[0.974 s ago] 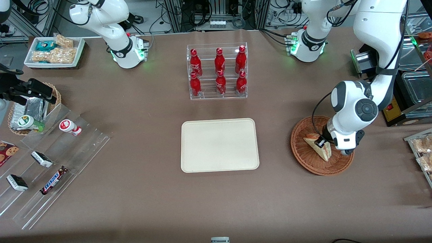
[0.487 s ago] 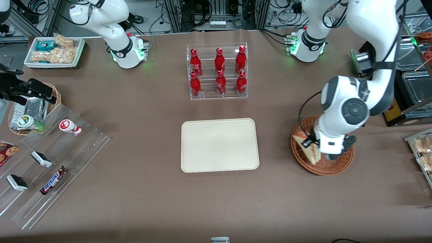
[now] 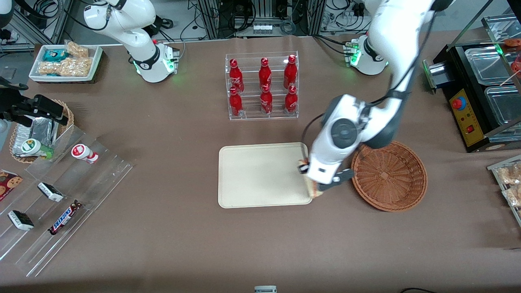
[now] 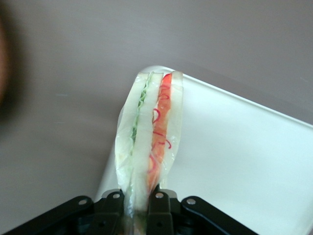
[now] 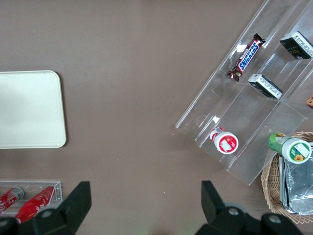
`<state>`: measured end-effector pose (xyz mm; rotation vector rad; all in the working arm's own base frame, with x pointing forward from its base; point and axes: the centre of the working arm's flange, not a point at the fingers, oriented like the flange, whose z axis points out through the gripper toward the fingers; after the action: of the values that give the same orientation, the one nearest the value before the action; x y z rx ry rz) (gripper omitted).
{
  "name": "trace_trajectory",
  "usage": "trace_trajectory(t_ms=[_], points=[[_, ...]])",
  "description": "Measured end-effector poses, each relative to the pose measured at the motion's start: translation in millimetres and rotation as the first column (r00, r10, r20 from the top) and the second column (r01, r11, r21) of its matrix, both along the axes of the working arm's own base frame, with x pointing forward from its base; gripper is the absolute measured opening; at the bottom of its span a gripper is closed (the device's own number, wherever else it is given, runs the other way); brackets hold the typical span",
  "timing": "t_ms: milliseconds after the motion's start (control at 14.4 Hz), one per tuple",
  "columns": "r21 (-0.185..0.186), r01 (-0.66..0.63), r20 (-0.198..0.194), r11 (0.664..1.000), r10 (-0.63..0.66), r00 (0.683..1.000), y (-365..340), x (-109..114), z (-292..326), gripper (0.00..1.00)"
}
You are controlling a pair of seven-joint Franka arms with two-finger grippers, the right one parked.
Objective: Place sandwich from basket to tray
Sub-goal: 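Carry the held sandwich with the left gripper over the cream tray, then lower the sandwich onto the tray and open the left gripper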
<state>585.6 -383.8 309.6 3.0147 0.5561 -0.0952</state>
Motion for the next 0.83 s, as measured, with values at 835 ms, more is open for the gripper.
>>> trace_trajectory(t_ms=[835], points=[[-0.035, 0.195, 0.080, 0.980, -0.192, 0.978, -102.5, -33.1, -54.9, 0.15]])
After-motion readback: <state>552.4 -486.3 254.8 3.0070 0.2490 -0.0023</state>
